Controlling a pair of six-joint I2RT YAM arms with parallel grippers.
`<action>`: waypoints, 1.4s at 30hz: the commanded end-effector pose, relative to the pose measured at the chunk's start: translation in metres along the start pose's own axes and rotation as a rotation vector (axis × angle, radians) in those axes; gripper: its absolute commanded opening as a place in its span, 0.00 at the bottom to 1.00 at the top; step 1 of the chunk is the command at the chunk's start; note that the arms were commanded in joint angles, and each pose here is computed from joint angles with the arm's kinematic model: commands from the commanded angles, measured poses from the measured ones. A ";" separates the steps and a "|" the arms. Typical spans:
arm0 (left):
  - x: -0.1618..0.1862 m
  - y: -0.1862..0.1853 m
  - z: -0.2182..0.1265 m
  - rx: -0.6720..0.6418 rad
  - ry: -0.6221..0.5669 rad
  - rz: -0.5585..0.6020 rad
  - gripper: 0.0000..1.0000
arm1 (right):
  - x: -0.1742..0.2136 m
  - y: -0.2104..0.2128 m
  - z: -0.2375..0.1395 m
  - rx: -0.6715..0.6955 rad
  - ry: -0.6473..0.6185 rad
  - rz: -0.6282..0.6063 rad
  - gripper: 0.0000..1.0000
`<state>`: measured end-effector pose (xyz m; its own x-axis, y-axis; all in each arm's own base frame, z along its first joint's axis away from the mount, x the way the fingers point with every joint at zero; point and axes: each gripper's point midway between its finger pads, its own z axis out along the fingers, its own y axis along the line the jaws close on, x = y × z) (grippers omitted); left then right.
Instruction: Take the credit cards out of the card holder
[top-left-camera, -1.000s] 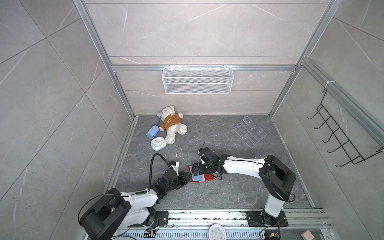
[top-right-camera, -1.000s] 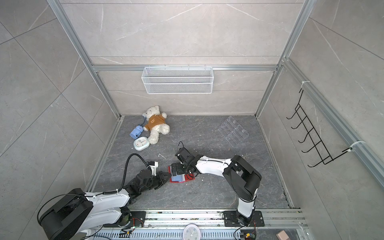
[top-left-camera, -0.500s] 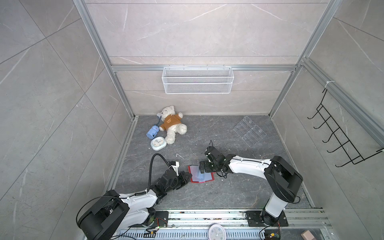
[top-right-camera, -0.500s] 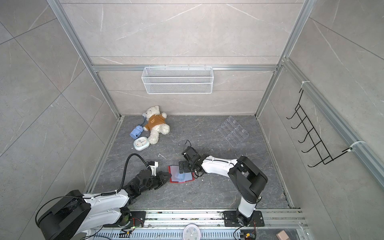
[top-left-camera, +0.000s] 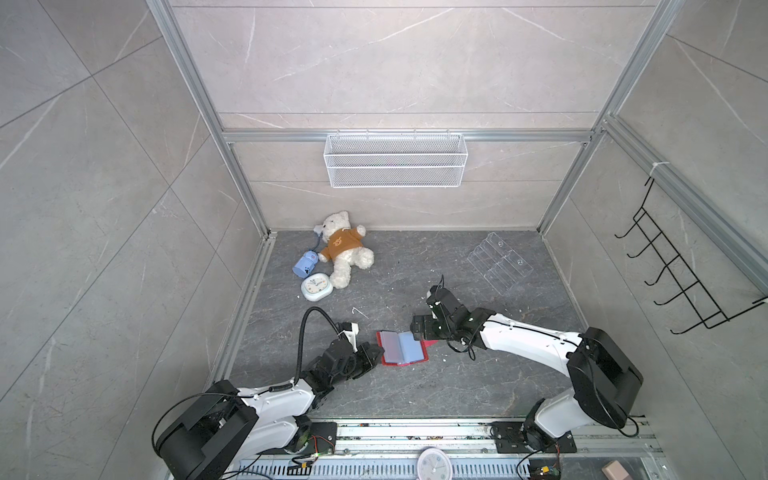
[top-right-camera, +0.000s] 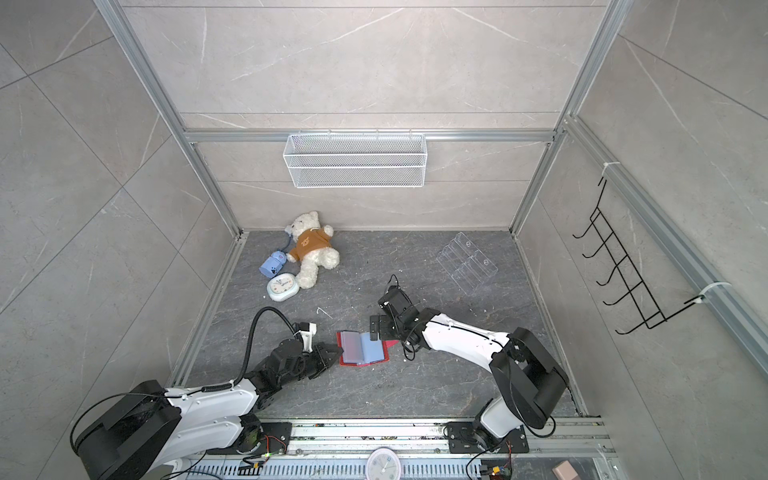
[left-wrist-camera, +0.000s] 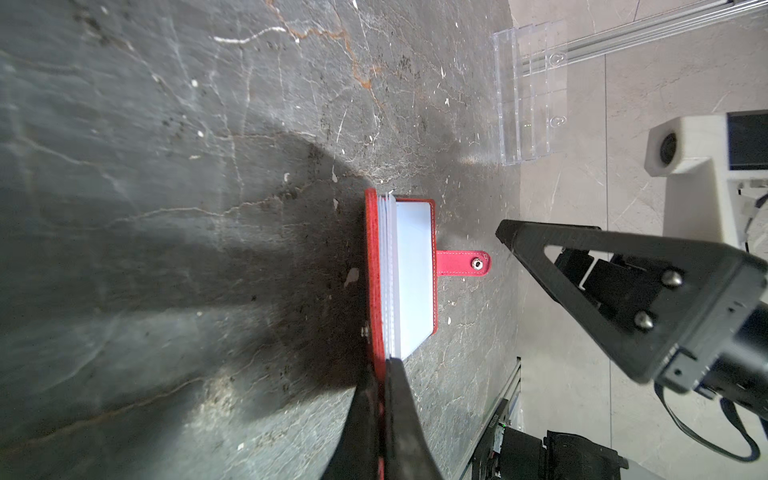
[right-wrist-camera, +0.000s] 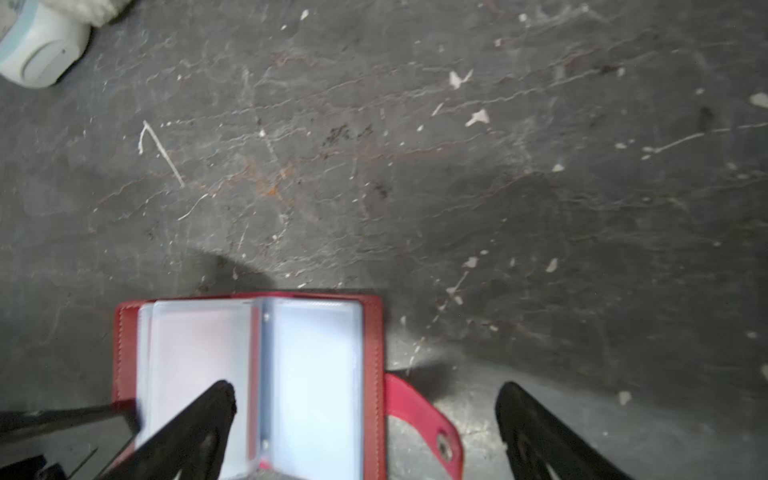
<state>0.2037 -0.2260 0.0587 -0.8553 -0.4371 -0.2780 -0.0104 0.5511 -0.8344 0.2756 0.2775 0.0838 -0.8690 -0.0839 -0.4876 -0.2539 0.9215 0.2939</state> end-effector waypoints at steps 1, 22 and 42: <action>-0.008 -0.015 0.001 0.038 -0.025 0.046 0.00 | -0.003 0.041 -0.002 -0.052 0.008 -0.098 1.00; -0.006 -0.016 0.003 0.037 -0.024 0.051 0.00 | 0.020 0.061 0.045 -0.049 0.111 -0.140 1.00; -0.005 -0.015 0.003 0.034 -0.025 0.053 0.00 | 0.025 0.058 0.055 -0.035 0.130 -0.139 1.00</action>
<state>0.2026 -0.2267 0.0561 -0.8553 -0.4303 -0.2885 -0.0049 0.5635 -0.8261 0.2626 0.3450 0.0487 -0.8733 -0.2445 -0.4214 -0.3767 0.8874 0.2658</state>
